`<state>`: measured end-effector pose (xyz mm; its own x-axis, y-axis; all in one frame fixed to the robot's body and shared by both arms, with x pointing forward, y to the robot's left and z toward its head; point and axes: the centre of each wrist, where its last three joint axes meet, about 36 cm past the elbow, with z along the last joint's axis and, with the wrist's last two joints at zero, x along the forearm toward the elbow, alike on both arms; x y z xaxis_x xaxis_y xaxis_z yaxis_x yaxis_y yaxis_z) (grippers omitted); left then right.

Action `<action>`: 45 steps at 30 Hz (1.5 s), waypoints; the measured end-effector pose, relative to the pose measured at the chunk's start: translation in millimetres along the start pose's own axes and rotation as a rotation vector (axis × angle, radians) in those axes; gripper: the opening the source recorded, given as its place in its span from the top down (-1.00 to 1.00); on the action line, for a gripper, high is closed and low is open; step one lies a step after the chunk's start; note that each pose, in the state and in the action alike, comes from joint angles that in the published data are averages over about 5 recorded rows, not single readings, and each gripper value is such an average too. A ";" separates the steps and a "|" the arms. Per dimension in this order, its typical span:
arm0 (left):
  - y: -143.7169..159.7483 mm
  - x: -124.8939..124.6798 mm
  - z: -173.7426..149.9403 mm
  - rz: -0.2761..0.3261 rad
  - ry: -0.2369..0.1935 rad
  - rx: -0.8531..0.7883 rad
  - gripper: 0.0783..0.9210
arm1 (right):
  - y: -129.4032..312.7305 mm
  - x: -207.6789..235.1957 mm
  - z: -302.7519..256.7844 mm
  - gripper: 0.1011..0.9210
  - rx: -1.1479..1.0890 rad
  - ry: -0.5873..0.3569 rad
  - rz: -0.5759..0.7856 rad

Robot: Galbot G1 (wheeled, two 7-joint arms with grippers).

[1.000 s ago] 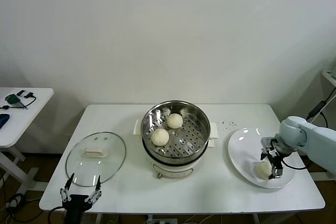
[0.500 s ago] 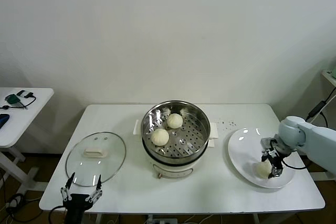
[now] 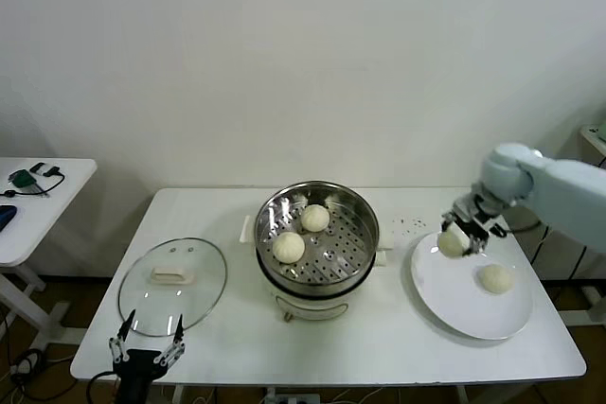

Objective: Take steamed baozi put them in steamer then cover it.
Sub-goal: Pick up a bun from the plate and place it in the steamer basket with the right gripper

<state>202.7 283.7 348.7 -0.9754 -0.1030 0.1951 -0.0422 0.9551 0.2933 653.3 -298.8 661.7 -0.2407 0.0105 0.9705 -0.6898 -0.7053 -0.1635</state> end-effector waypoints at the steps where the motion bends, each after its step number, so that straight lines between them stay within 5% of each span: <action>1: -0.4 0.2 -0.2 0.001 0.000 0.001 -0.77 | -10.5 9.7 -6.3 -0.43 0.051 0.007 0.008; 8: -1.5 2.5 -2.6 0.005 0.003 0.011 -0.77 | -74.4 50.9 -68.0 -0.43 0.381 0.034 0.034; 16: 1.1 4.1 -3.9 0.003 0.009 0.019 -0.77 | -119.1 49.0 -148.7 -0.43 0.661 0.016 0.011; 36: 6.5 2.0 1.1 0.009 0.016 0.020 -0.77 | -125.8 -22.7 -252.8 -0.45 0.947 -0.096 -0.072; 45: 5.2 0.5 4.8 0.011 0.020 0.023 -0.77 | -123.5 -35.8 -260.4 -0.75 0.958 -0.120 -0.071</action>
<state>200.9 289.9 345.8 -0.9712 -0.0975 0.2174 -0.0362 0.9622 0.2698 569.2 -27.5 601.0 -0.1117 0.0407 0.9929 0.1622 -0.9850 0.0586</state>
